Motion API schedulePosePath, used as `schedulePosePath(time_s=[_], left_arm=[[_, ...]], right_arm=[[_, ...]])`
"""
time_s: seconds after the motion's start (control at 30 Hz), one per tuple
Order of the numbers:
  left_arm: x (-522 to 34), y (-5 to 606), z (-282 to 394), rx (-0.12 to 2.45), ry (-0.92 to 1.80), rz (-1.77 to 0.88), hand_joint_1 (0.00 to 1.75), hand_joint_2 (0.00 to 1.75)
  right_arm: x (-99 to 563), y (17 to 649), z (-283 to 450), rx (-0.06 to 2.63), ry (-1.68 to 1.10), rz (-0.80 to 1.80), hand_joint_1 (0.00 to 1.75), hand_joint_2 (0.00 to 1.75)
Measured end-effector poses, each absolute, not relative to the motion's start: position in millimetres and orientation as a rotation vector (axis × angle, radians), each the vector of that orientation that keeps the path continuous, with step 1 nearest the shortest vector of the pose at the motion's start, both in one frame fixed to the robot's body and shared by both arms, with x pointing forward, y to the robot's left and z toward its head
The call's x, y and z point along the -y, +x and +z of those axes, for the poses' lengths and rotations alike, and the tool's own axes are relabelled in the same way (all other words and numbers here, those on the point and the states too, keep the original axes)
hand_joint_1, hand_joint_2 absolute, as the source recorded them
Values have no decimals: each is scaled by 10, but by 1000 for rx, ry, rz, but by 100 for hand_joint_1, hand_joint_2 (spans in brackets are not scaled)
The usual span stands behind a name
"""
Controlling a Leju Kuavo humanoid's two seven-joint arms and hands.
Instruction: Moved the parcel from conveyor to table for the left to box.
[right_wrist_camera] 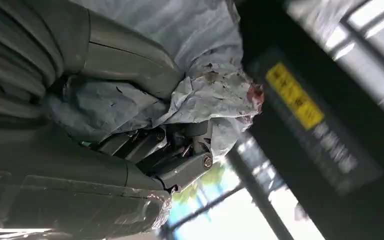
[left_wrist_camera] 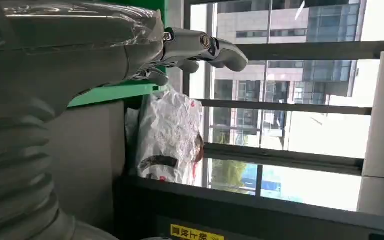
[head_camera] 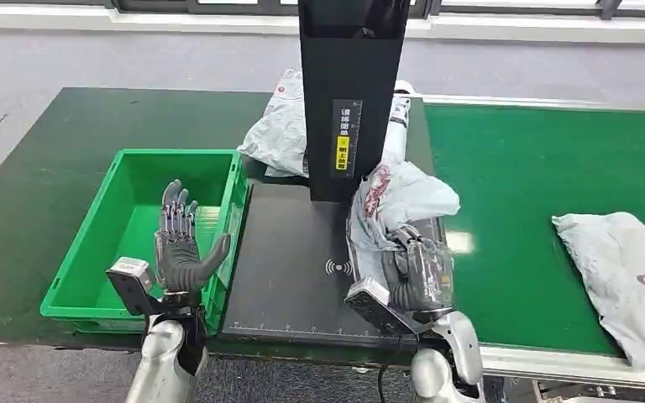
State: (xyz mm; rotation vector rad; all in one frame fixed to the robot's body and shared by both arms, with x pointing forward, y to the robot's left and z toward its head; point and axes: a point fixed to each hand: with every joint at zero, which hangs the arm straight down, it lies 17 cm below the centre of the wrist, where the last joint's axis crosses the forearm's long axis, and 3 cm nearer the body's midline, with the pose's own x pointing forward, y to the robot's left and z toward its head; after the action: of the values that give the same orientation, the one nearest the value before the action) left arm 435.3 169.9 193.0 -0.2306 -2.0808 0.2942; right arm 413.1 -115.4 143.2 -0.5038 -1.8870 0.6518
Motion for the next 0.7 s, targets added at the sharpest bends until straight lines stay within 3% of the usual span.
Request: schedulePosePath(time_s=[0.27,0.3,0.33,0.7], left_arm=[[-1663,4361,1852,2060,-239,287,0,175],[-1663,4361,1849,2059,-239,287,0,175],[-1663,4360,1849,2059,-239,287,0,175],[-1704,4355,1860,2062,-222,303,0,175]], right_arm=[[699,3971,1092,1834,-242,734,175,175],[680,3964,1032,1818,-235,740,105,175],[672,3963,991,1807,-231,743,5,175],[773,4069,916,1795,-330,725,0,175]])
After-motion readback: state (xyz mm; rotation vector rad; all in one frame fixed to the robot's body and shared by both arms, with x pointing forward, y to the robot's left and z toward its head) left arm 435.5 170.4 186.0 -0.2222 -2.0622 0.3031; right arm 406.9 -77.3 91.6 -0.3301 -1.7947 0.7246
